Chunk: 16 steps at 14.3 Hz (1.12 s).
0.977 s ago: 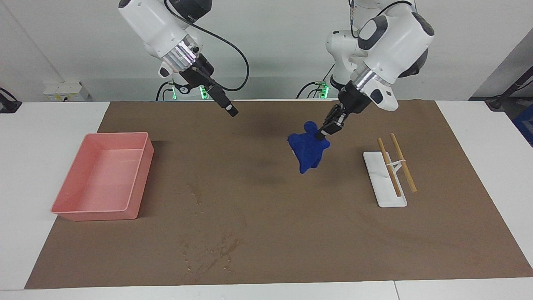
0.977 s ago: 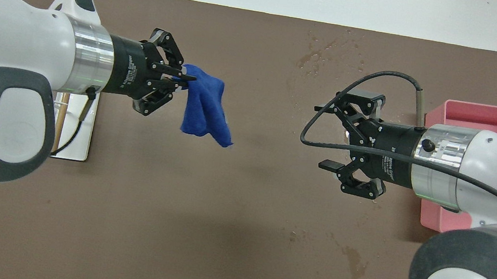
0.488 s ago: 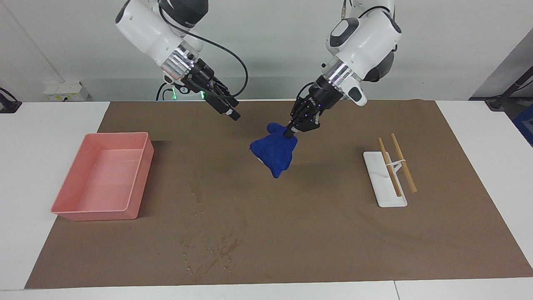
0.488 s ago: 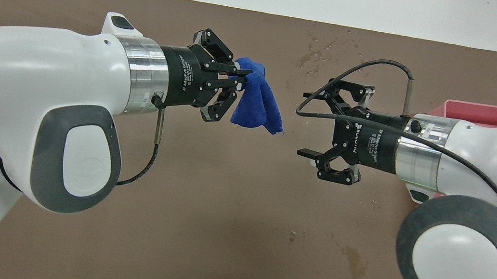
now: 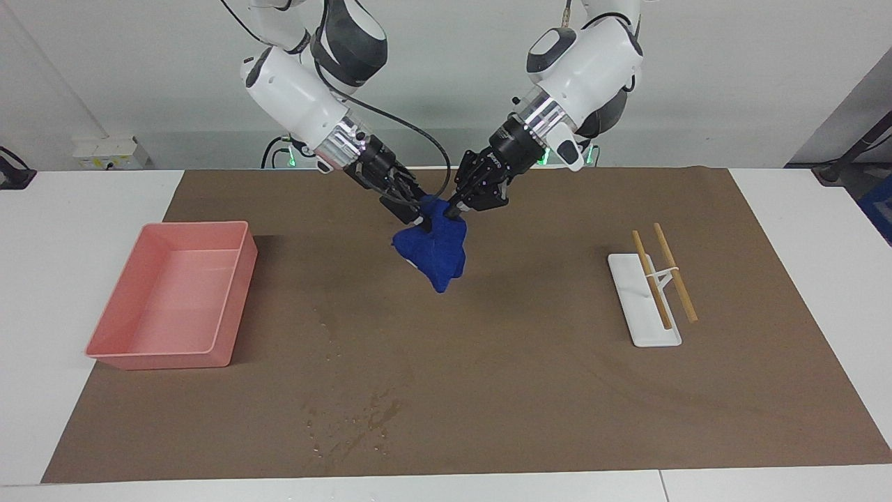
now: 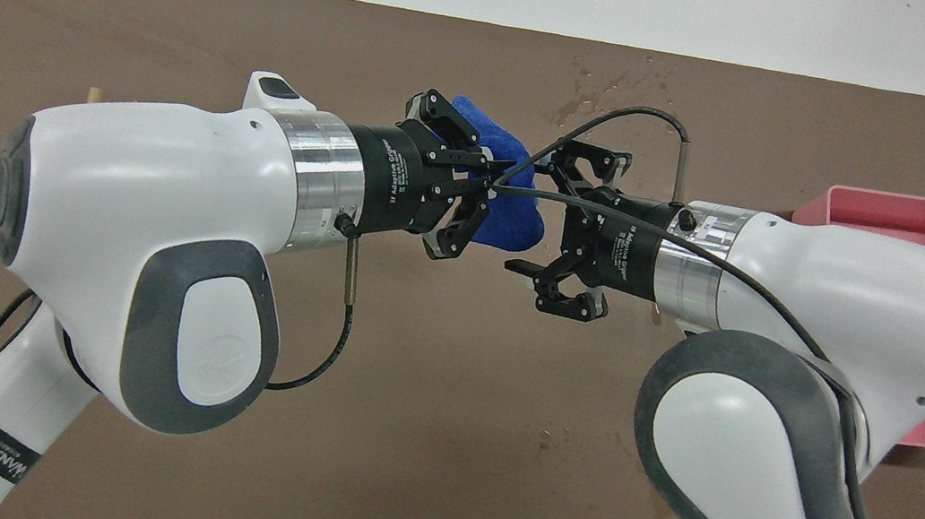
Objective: Wipe water with towel using both arms
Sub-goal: 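Grasp the towel with the right gripper from the left gripper, then pull the towel away with the right gripper while the left gripper releases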
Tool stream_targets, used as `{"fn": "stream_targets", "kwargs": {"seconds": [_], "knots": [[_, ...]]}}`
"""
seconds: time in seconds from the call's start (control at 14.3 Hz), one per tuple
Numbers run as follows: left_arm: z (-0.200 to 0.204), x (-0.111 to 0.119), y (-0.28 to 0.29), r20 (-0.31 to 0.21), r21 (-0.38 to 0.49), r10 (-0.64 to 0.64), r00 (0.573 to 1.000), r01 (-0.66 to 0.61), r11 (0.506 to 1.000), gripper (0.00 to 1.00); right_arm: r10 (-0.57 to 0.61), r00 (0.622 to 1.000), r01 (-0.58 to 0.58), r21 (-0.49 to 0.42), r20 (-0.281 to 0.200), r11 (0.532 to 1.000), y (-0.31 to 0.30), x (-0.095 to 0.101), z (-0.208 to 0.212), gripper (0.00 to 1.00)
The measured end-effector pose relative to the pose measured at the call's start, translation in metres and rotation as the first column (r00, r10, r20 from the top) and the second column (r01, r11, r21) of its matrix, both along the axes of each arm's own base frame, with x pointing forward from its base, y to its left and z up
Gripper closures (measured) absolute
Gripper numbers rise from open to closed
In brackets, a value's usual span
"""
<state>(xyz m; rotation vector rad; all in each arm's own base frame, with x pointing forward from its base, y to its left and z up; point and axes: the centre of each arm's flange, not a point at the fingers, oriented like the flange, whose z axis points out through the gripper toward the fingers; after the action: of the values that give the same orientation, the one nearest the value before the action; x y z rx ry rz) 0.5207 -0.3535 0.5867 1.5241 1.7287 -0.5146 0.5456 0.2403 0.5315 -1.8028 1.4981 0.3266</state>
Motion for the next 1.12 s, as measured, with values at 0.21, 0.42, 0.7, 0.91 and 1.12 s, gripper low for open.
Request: {"fn": "stream_targets", "kwargs": {"seconds": [0.21,0.42,0.7,0.91,1.12], "knots": [[-0.005,-0.006,-0.006,-0.009,0.005,-0.011,1.000,0.011,1.000,0.93,0.018,1.000,-0.018,-0.008,0.022,1.000,-0.002,0.001,0.001,0.13],[-0.010,-0.018,-0.015,-0.018,0.014,-0.033,0.999,0.033,0.999,0.93,0.044,0.998,-0.043,-0.021,0.054,0.999,-0.005,0.002,0.001,0.49],[-0.010,-0.023,-0.017,-0.019,0.016,-0.040,0.999,0.041,0.999,0.93,0.055,0.996,-0.053,-0.027,0.068,0.998,-0.007,0.003,0.001,0.79],[-0.010,-0.024,-0.017,-0.017,0.017,-0.042,0.999,0.043,0.999,0.93,0.076,0.993,-0.073,-0.037,0.088,0.997,-0.007,0.003,0.001,0.81],[-0.008,-0.025,-0.017,0.023,0.032,-0.076,0.997,0.076,0.997,0.87,0.109,0.989,-0.105,-0.048,0.104,0.993,-0.006,0.002,0.000,0.82]]}}
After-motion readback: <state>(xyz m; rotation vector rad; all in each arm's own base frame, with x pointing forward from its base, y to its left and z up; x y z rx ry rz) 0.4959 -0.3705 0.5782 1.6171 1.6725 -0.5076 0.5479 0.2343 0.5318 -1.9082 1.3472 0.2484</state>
